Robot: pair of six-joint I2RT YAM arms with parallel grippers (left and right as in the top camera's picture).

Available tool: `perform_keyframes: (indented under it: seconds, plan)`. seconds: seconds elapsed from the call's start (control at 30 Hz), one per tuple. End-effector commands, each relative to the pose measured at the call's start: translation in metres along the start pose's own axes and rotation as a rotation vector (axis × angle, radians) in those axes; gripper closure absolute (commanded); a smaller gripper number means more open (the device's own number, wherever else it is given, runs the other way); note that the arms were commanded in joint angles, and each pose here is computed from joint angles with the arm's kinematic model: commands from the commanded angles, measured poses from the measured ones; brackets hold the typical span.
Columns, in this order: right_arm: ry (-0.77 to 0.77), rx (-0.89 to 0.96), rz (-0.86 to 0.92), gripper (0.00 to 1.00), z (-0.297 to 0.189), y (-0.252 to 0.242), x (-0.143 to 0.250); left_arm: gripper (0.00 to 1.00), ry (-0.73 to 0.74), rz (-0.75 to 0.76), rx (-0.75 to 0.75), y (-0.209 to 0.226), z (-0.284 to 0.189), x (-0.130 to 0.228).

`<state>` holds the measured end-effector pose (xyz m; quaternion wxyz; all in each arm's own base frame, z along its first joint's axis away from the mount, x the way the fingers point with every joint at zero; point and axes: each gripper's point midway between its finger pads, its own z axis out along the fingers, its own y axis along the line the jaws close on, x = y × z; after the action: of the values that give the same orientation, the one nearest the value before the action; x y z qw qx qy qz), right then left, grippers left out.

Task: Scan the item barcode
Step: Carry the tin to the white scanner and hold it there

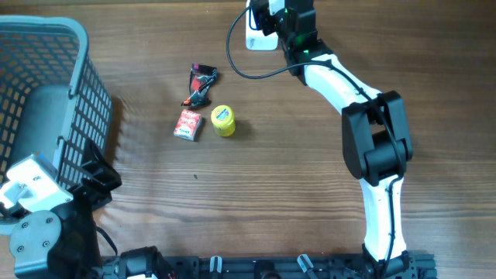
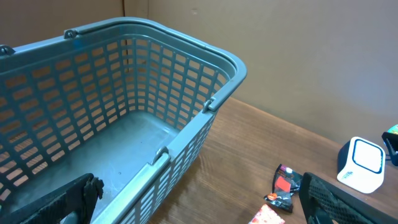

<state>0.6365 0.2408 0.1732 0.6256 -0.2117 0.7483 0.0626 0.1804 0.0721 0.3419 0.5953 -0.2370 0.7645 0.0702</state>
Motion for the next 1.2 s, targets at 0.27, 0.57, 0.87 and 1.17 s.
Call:
perform_keyframes:
  seconds: [0.27,0.57,0.87,1.17]
  plan:
    - [-0.036,-0.030,-0.171,0.48,0.027,0.041,0.044,0.00,0.023,0.005,0.007,-0.001,0.001,0.005]
    - [-0.052,-0.011,-0.166,0.49,0.027,0.036,0.040,0.00,0.034,0.008,-0.003,0.001,0.001,0.008]
    - [-0.026,0.092,0.045,0.50,0.026,0.018,0.045,0.00,0.054,0.014,-0.009,0.002,0.001,0.013]
    - [-0.031,0.092,0.033,0.47,0.023,0.018,0.036,0.00,0.064,0.016,-0.012,0.003,0.001,0.016]
